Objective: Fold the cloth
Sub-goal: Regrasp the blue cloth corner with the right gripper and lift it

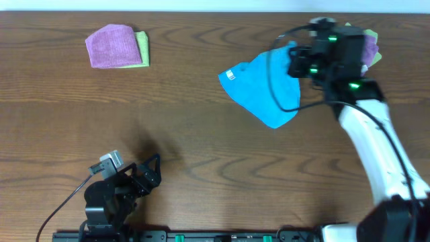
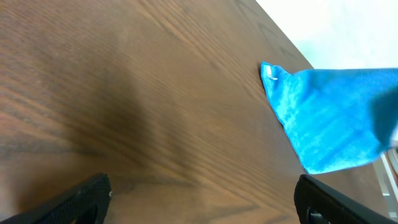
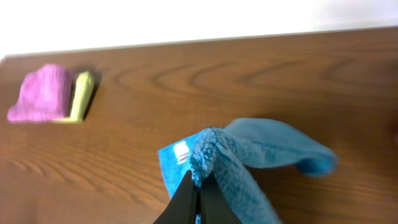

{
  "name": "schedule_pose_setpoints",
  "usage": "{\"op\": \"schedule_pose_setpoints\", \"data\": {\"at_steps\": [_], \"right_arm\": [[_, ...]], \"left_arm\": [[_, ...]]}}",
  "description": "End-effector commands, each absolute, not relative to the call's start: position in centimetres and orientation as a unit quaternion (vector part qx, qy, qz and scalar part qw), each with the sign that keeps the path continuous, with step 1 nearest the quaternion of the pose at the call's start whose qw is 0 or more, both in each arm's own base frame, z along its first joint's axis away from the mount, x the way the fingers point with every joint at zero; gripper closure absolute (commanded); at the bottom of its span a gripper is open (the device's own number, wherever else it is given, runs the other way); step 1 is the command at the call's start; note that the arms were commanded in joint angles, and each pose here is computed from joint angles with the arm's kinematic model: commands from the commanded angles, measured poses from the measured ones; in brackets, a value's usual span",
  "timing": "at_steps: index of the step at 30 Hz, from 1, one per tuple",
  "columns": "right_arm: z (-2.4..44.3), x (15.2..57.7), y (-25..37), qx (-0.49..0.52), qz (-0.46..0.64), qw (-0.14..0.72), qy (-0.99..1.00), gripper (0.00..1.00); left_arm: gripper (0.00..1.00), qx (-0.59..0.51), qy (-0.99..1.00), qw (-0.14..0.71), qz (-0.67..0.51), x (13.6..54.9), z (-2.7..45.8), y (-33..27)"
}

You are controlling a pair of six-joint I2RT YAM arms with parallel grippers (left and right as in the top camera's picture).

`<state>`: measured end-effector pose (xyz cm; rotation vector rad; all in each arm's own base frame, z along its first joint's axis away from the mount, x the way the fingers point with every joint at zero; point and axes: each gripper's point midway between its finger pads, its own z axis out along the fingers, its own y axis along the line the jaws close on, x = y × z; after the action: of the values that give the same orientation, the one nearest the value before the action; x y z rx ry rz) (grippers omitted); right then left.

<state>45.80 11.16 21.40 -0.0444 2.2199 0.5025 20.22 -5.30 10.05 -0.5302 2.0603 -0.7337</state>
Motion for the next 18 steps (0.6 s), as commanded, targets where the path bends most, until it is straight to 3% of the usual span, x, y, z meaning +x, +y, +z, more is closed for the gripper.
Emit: {"op": "schedule_pose_setpoints", "data": {"at_steps": [1, 10, 14, 18], "right_arm": [[18.7, 46.9, 12.1, -0.008, 0.166, 0.412, 0.896, 0.99], [17.5, 49.1, 17.2, -0.024, 0.226, 0.428, 0.875, 0.99], [16.2, 48.4, 21.4, -0.059, 0.261, 0.402, 0.875, 0.99], [18.0, 46.2, 26.8, -0.136, 0.315, 0.392, 0.853, 0.99]], "left_arm": [[0.05, -0.2, 0.824, 0.424, -0.319, 20.3, 10.3, -6.2], [0.05, -0.191, 0.815, 0.439, -0.326, 20.7, 11.1, -6.3], [0.05, -0.191, 0.815, 0.439, -0.326, 20.7, 11.1, -6.3], [0.05, -0.193, 0.815, 0.441, -0.323, 20.7, 11.1, -6.2]]}}
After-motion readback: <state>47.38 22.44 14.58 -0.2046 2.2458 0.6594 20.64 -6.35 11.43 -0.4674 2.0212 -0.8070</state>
